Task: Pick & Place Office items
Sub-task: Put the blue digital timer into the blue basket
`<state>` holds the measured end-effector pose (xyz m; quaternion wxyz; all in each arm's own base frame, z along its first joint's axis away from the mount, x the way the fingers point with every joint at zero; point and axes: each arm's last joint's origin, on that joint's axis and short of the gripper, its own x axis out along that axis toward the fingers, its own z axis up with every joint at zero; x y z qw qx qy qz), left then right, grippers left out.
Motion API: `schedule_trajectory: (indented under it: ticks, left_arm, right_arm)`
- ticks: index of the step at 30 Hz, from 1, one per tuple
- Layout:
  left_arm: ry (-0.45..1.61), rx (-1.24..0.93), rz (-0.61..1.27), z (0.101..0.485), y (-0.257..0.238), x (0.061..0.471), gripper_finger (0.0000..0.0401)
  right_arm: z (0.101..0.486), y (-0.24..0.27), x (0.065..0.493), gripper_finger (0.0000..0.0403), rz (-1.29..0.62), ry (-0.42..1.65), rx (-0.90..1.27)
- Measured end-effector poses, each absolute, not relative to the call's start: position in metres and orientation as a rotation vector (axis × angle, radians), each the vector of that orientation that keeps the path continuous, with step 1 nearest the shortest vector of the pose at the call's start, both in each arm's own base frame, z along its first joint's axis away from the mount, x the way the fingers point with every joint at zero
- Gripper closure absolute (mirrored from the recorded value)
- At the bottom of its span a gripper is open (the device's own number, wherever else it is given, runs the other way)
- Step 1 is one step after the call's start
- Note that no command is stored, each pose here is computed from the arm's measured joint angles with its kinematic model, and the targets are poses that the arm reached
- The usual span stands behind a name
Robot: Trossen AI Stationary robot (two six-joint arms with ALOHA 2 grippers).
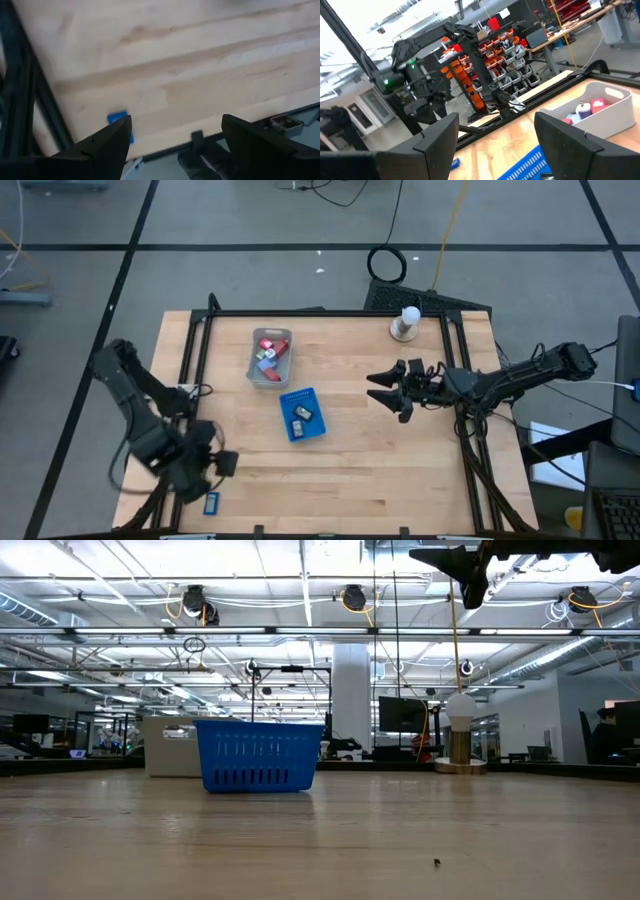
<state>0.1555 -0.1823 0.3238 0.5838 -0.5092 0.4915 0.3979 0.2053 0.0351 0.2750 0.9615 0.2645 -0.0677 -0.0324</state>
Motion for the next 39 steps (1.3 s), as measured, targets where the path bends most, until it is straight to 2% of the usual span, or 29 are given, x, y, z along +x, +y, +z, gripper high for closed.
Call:
schedule_trajectory:
  ticks: [7, 17, 39]
  left_arm:
    - [1.171, -1.174, 0.950, 0.315, -0.213, 0.127, 0.0089]
    - [1.234, -1.070, 0.949, 0.295, -0.245, 0.106, 0.0089]
    - [1.208, -1.021, 0.921, 0.257, -0.280, 0.118, 0.0089]
  right_arm:
    - [0.275, 0.035, 0.205, 0.0152, -0.062, -0.142, 0.620]
    - [0.275, 0.033, 0.205, 0.0152, -0.114, -0.162, 0.672]
    - [0.275, 0.033, 0.205, 0.0152, -0.117, -0.159, 0.671]
